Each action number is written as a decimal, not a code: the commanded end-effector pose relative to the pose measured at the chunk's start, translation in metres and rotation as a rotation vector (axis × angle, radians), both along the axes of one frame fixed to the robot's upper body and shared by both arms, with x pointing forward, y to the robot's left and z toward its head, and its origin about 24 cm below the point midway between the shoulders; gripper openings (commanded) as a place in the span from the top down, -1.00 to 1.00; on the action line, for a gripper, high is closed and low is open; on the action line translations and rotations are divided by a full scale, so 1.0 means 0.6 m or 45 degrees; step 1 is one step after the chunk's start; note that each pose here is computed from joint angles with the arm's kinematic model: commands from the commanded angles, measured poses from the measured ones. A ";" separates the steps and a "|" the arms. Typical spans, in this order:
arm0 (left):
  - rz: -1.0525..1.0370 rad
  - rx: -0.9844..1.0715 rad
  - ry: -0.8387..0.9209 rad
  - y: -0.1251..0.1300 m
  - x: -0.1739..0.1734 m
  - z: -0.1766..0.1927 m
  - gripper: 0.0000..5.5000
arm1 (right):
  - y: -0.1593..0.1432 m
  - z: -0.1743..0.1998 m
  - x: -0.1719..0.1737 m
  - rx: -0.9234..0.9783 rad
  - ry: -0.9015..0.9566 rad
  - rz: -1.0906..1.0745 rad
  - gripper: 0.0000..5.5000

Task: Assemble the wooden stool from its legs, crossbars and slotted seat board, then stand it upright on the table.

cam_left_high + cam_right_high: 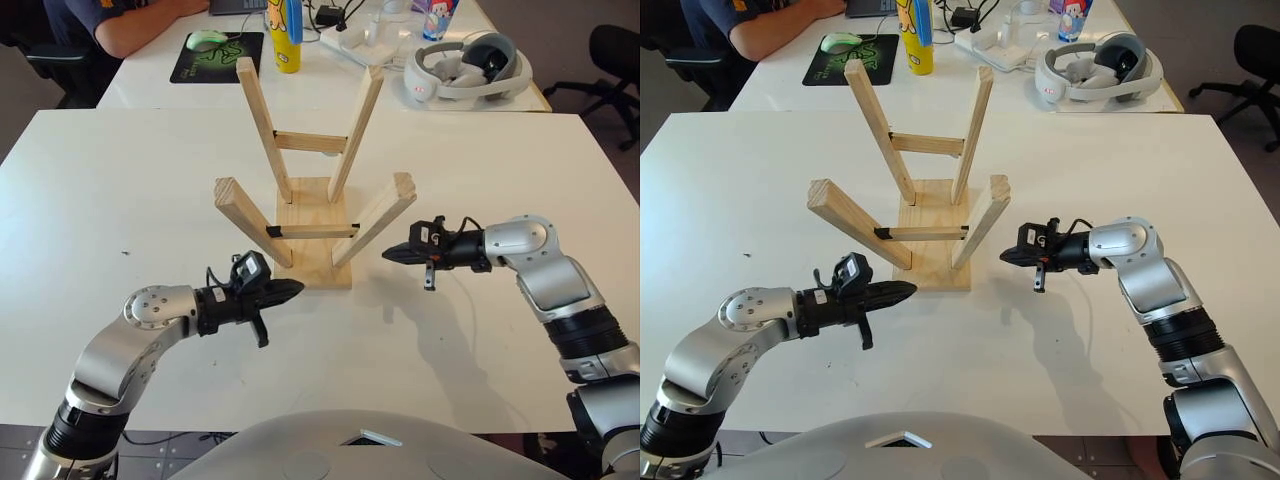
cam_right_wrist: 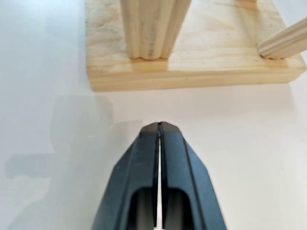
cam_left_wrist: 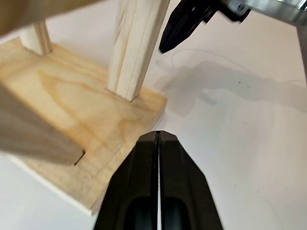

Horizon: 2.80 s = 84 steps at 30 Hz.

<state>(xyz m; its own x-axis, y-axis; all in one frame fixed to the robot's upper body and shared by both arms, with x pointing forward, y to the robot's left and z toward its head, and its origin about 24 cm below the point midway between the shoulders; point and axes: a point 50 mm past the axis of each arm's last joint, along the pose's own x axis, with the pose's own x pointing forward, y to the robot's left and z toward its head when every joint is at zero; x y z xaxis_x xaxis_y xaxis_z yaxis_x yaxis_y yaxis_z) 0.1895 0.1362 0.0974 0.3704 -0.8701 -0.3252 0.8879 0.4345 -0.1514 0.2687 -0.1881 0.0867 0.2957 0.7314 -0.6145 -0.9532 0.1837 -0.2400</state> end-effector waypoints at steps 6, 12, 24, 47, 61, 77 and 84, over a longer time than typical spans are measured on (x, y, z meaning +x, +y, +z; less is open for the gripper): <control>0.391 0.163 -0.043 0.047 0.057 -0.026 0.99 | 0.005 -0.007 0.007 0.033 -0.089 -0.097 1.00; 0.903 0.171 -0.310 0.113 0.129 0.000 0.99 | 0.016 0.015 0.010 0.001 -0.425 -0.018 1.00; 1.127 0.195 -0.335 0.154 0.170 -0.046 0.99 | 0.063 -0.029 -0.267 0.112 -0.661 -0.138 1.00; 0.558 0.474 -0.322 0.137 0.092 -0.039 0.14 | -0.005 -0.007 0.093 0.359 -0.440 -0.642 1.00; 0.617 0.358 -0.411 0.108 0.126 -0.048 0.04 | 0.001 -0.046 0.088 0.882 -0.419 -1.323 1.00; 0.321 0.233 -0.415 0.083 0.112 -0.050 0.62 | -0.010 -0.036 0.086 0.843 -0.471 -1.349 1.00; -0.056 -0.029 -0.181 0.043 0.044 -0.034 0.62 | -0.048 -0.016 0.107 0.808 -0.550 -1.407 1.00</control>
